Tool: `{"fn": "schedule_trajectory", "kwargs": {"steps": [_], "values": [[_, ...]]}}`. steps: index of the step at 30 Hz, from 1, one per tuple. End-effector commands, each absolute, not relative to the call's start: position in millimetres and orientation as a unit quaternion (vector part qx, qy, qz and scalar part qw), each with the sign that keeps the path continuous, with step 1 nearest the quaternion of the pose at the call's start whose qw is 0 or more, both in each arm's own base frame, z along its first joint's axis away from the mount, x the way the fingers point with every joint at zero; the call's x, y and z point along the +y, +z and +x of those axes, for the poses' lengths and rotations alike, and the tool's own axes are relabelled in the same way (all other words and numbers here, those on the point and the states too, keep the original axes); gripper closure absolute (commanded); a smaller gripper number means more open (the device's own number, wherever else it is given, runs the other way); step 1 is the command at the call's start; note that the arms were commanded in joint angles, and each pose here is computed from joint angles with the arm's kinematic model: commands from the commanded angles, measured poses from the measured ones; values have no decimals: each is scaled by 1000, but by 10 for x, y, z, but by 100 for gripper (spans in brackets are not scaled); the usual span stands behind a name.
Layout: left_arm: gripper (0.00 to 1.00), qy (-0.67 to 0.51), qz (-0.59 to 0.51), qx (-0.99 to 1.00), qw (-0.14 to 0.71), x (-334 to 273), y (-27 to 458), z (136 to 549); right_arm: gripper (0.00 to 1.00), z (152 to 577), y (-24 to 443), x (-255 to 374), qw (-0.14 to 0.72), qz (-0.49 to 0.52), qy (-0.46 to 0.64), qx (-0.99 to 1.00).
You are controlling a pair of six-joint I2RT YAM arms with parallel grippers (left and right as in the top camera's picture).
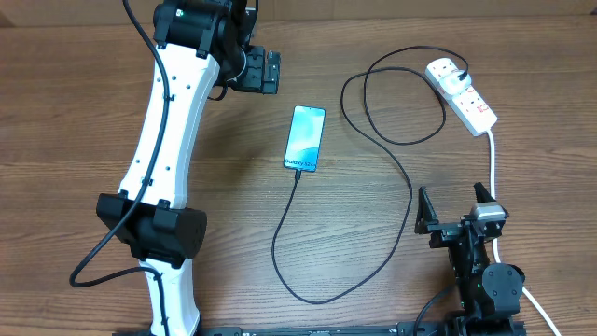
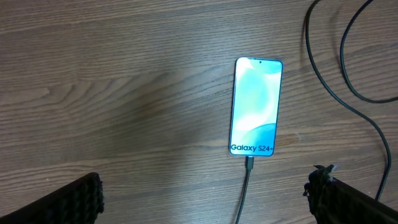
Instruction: Plug charger to phone and switch on socket
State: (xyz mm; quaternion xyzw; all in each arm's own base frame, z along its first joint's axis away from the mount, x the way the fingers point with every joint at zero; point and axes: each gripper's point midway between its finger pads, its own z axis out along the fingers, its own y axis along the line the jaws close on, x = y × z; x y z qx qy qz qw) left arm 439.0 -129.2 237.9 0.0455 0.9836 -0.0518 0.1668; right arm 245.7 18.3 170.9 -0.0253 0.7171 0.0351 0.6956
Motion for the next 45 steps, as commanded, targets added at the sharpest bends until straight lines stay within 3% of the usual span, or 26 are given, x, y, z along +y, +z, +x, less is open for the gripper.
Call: {"fn": "schedule_trajectory", "kwargs": {"steps": [1,45], "values": [[0,-48,35,985,165,-1266,2348,4409,0,2458,1696,171,698,-24,29,715],[0,-6,39,987,154,-1116,2318,4351,0,2459,1696,172,698,-33,21,715]]}}
